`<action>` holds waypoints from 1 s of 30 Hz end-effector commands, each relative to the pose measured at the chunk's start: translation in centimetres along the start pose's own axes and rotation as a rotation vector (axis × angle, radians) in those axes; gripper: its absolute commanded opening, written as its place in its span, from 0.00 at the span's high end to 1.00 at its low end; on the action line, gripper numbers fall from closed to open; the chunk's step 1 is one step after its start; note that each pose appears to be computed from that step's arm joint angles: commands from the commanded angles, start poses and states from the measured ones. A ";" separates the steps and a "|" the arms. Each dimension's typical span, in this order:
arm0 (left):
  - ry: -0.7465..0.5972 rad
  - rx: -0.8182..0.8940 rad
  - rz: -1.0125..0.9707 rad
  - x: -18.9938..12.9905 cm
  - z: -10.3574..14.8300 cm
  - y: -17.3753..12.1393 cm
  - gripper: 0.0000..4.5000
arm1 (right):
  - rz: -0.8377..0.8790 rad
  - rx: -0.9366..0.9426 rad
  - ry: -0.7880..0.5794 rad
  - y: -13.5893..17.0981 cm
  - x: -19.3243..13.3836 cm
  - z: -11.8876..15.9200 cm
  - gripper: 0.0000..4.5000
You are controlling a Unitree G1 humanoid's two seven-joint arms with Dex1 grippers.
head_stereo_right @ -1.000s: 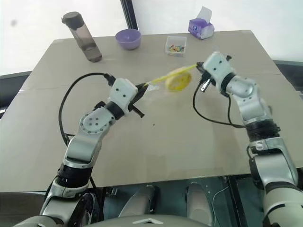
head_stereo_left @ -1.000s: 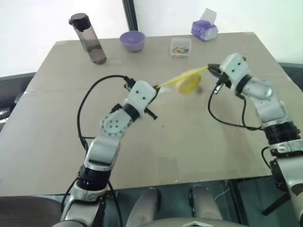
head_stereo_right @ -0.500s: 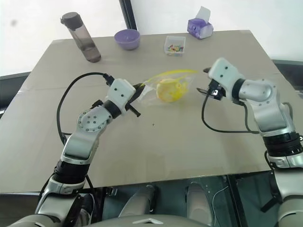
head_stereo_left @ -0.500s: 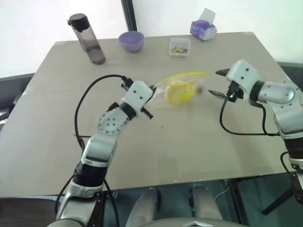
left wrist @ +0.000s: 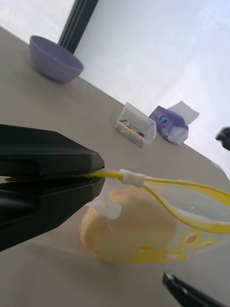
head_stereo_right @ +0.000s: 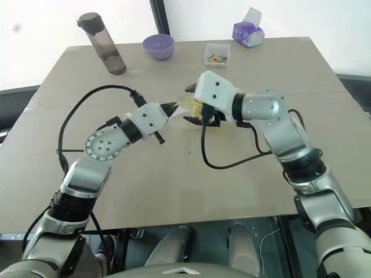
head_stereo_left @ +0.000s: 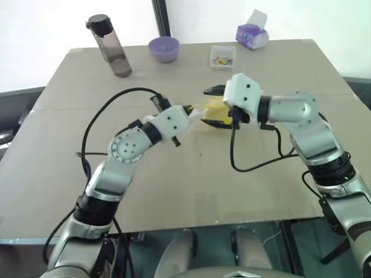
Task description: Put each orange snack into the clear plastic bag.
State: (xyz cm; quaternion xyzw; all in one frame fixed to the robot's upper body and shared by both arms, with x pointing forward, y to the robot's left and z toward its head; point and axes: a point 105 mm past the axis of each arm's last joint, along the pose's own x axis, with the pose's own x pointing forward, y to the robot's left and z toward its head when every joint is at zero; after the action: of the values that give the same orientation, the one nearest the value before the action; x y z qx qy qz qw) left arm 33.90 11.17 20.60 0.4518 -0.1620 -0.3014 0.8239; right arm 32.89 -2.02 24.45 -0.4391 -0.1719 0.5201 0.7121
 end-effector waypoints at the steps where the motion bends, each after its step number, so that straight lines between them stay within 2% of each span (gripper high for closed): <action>1: -0.066 0.114 0.020 -0.3 2.3 1.2 1.00 | -0.025 -0.064 -0.048 -1.0 0.3 1.4 0.26; 7: -0.063 0.204 -0.014 -0.6 2.5 1.0 1.00 | -0.024 -0.099 -0.024 -0.7 0.9 0.3 0.26; 13: -0.059 0.206 -0.014 -0.9 2.5 1.4 1.00 | -0.028 -0.112 -0.027 -0.6 1.3 -0.1 0.26; 14: -0.058 0.204 -0.014 -1.0 2.5 1.4 1.00 | -0.026 -0.112 -0.034 -0.5 1.4 0.0 0.38; 15: -0.057 0.203 -0.014 -1.0 2.5 1.4 1.00 | -0.025 -0.113 -0.038 -0.5 1.5 0.1 0.43; 18: -0.055 0.200 -0.017 -1.0 2.3 1.2 1.00 | -0.024 -0.113 -0.047 -0.4 1.6 0.2 0.77; 19: -0.055 0.200 -0.017 -1.0 2.3 1.1 1.00 | -0.025 -0.112 -0.048 -0.4 1.6 0.3 0.84; 30: -0.064 0.201 -0.003 -0.8 2.3 1.3 1.00 | -0.031 -0.108 -0.039 -0.4 1.4 0.0 0.84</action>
State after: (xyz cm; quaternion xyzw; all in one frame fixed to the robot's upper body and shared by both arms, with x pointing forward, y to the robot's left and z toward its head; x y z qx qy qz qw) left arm 32.91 10.86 21.41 0.5190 -0.1861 -0.3120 0.7737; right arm 34.08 -0.86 23.03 -0.4609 -0.1926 0.5164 0.6956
